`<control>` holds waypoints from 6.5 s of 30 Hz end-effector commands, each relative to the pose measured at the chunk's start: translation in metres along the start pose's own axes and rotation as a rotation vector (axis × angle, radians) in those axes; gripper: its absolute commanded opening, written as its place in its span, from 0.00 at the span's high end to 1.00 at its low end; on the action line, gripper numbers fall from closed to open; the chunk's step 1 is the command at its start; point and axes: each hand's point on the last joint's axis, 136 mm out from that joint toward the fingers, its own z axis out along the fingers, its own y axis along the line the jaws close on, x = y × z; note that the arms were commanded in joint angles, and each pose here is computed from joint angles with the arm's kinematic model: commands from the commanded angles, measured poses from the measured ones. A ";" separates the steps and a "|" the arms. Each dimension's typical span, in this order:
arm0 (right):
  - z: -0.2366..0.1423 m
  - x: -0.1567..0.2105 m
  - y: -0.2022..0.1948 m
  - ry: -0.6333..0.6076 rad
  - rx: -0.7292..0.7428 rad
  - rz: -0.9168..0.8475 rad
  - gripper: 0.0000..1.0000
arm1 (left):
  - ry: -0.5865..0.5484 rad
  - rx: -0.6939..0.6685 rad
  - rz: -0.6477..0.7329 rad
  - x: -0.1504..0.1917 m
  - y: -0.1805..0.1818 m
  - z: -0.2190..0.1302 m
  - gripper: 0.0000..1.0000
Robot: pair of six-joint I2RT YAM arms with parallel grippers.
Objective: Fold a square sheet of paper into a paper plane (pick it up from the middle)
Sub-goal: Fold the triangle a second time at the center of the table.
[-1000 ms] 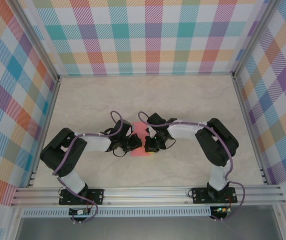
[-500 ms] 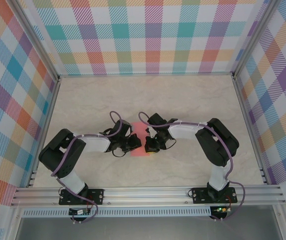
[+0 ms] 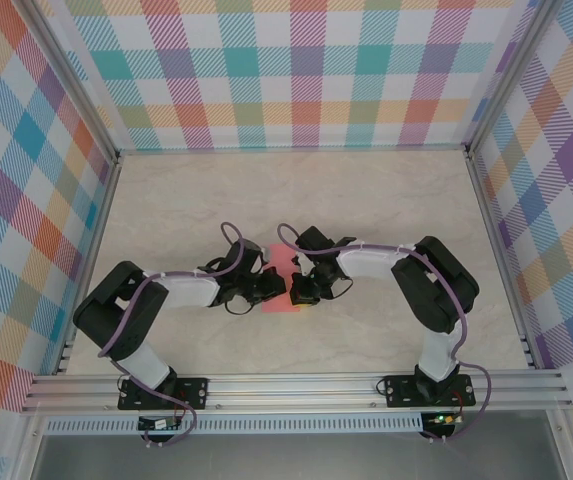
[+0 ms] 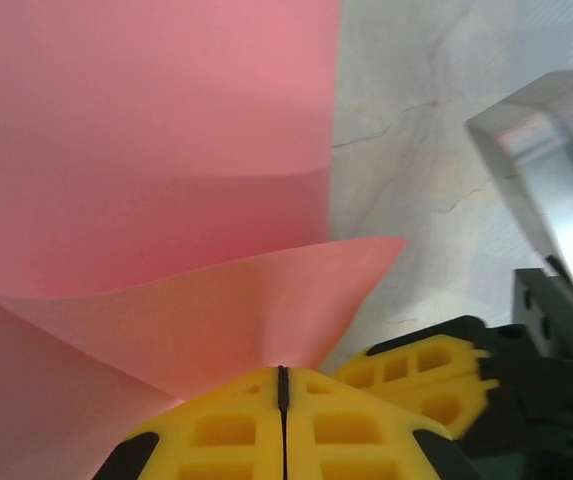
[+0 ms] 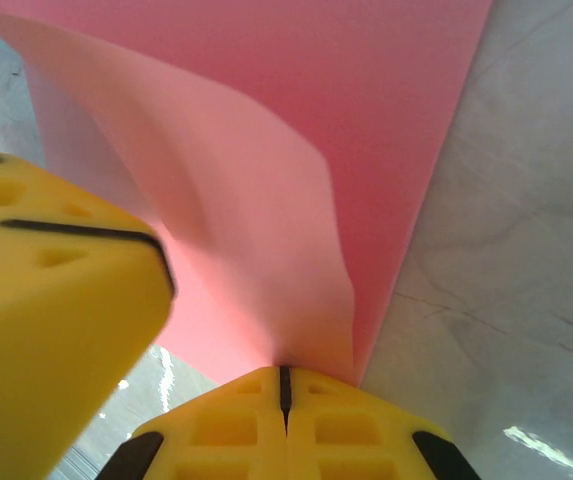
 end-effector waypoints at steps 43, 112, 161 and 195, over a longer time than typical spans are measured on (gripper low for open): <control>0.028 0.060 -0.076 0.189 0.236 0.105 0.95 | -0.213 -0.103 -0.024 -0.078 0.042 -0.064 0.95; 0.023 -0.013 0.007 0.062 0.008 -0.106 0.97 | -0.065 -0.348 -0.072 -0.002 0.112 -0.009 1.00; -0.064 -0.043 0.003 -0.302 -0.109 0.028 0.65 | -0.158 -0.089 -0.048 -0.055 -0.004 -0.042 0.50; -0.030 -0.067 0.007 -0.217 -0.210 -0.054 0.93 | -0.170 0.023 -0.184 -0.021 0.009 -0.056 0.27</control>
